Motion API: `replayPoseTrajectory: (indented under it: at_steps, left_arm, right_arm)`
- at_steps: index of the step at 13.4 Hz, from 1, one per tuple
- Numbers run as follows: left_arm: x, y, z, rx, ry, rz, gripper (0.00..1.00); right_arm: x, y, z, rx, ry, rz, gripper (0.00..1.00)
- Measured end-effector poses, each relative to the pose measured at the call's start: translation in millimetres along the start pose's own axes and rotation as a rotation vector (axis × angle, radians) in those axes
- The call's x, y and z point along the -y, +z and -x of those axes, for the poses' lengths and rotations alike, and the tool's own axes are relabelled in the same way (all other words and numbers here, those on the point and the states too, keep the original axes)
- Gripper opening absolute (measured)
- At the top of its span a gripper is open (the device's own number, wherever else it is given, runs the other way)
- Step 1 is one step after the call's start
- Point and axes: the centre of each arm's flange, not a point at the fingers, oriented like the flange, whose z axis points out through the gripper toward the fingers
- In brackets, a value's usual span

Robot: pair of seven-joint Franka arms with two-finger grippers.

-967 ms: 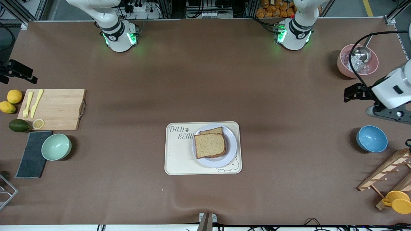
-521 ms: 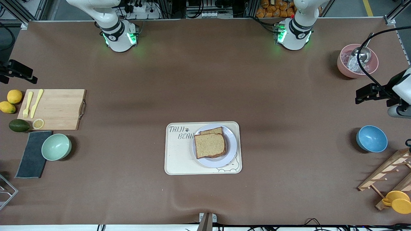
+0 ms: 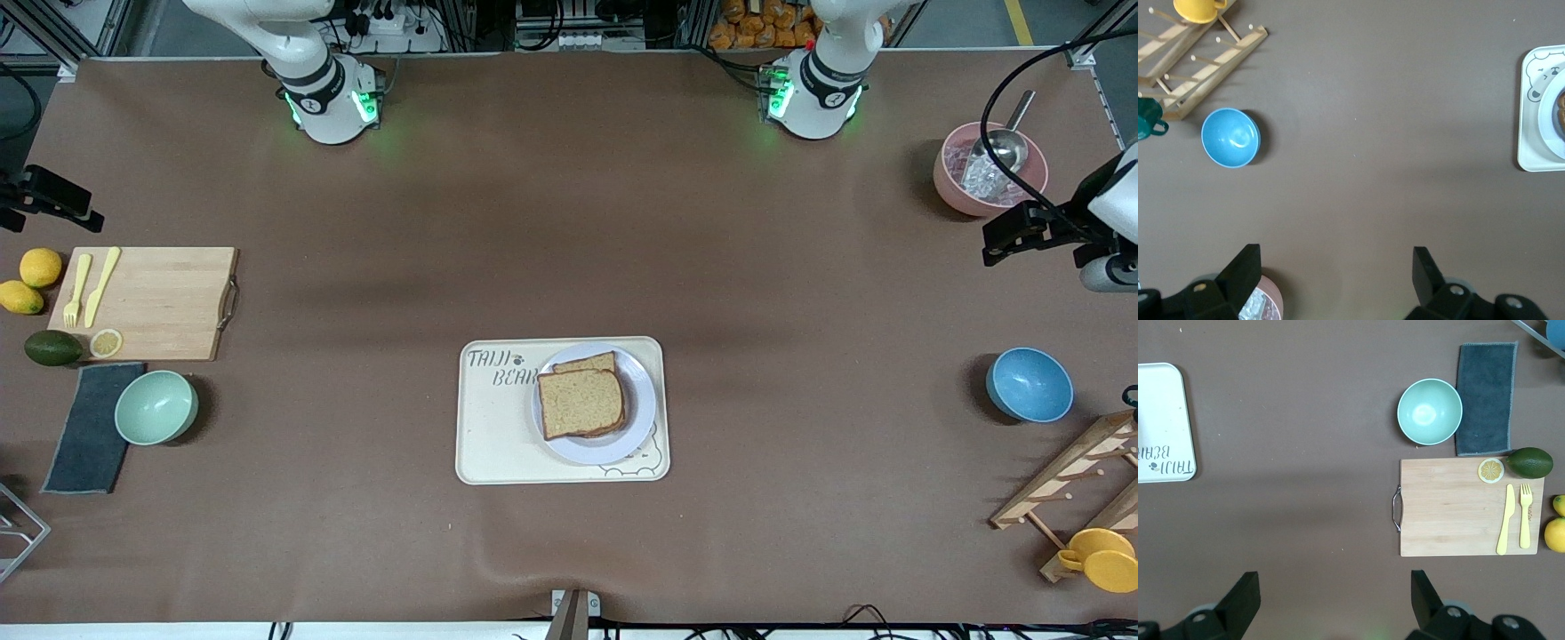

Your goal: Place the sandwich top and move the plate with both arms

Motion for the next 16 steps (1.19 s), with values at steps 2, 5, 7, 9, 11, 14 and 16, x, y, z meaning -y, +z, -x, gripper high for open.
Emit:
replayPoseTrajectory:
  at_steps: [2,5,7,9,11,14,16]
  left_arm:
    - [2,2,8,0.015,-0.02,0.025,1.0]
    - [-3,-1,25,0.002,-0.016,0.025,1.0]
    - [-7,-2,36,-0.011,-0.011,0.02,1.0]
    - [-7,-1,40,-0.011,-0.011,0.018,1.0]
    - [-9,3,40,-0.009,-0.008,0.018,1.0]
    - [-11,6,39,-0.001,-0.006,0.021,1.0]
    - [-14,7,39,0.003,0.0,0.023,1.0]
  right_arm:
    - [0,0,0,0.0,0.0,0.0,1.0]
    - [0,0,0,0.0,-0.001,0.0,1.0]
    - [0,0,0,0.0,-0.001,0.0,1.0]
    - [0,0,0,0.0,-0.001,0.0,1.0]
    - [0,0,0,0.0,-0.001,0.0,1.0]
    - [0,0,0,0.0,-0.001,0.0,1.0]
    - [0,0,0,0.0,-0.001,0.0,1.0]
